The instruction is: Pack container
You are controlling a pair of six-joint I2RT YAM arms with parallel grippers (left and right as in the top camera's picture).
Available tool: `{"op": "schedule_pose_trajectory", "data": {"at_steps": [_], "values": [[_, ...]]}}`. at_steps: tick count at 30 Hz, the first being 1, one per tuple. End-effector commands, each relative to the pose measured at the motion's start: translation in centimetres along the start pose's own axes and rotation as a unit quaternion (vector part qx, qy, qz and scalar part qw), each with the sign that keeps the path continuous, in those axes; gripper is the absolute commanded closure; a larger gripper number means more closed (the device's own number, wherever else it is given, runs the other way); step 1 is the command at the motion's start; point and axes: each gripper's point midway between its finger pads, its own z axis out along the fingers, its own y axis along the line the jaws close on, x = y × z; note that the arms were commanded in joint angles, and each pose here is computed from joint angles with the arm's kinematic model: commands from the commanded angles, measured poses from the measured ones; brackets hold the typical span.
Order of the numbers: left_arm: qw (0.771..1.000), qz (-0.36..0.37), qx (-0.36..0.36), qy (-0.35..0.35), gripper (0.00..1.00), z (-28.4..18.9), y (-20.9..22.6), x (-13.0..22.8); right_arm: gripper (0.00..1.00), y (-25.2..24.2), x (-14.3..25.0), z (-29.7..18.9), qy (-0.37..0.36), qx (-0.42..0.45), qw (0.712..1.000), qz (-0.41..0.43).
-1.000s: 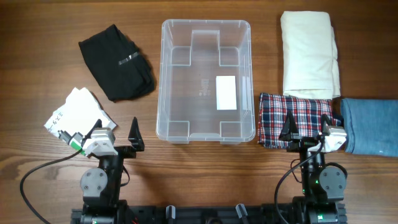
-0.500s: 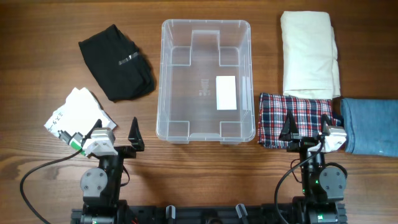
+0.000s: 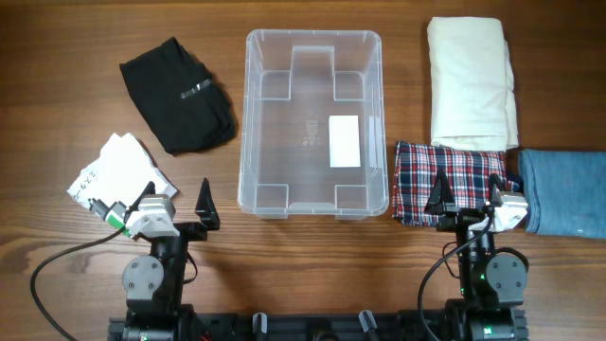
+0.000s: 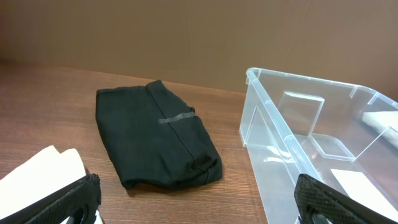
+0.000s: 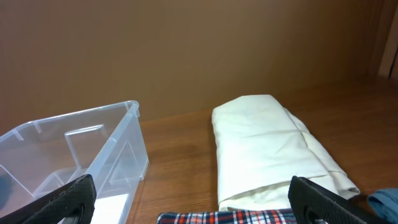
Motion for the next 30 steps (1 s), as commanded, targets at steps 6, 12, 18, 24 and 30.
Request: {"op": "schedule_pose_trajectory", "data": {"at_steps": [6, 12, 18, 24, 30], "values": [[1.000, 0.011, 0.005, -0.002, 0.00, 0.02, -0.09, 0.10, 0.00, 0.17, -0.11, -0.02, -0.003, -0.006, 1.000, -0.008], [1.000, 0.011, 0.005, -0.002, 0.00, 0.02, -0.09, 0.10, 0.00, 0.17, -0.11, -0.02, -0.003, -0.006, 1.000, -0.008], [1.000, 0.011, 0.005, -0.002, 0.00, 0.02, -0.09, 0.10, 0.00, 0.17, -0.11, -0.02, -0.003, -0.006, 1.000, -0.008], [1.000, 0.011, 0.005, -0.002, 0.00, 0.02, -0.09, 0.10, 0.00, 0.17, -0.11, -0.02, -0.003, -0.006, 1.000, -0.008], [1.000, 0.011, 0.005, -0.002, 0.00, 0.02, -0.09, 0.10, 0.00, 0.17, -0.11, -0.02, -0.003, -0.006, 1.000, -0.008]]}}
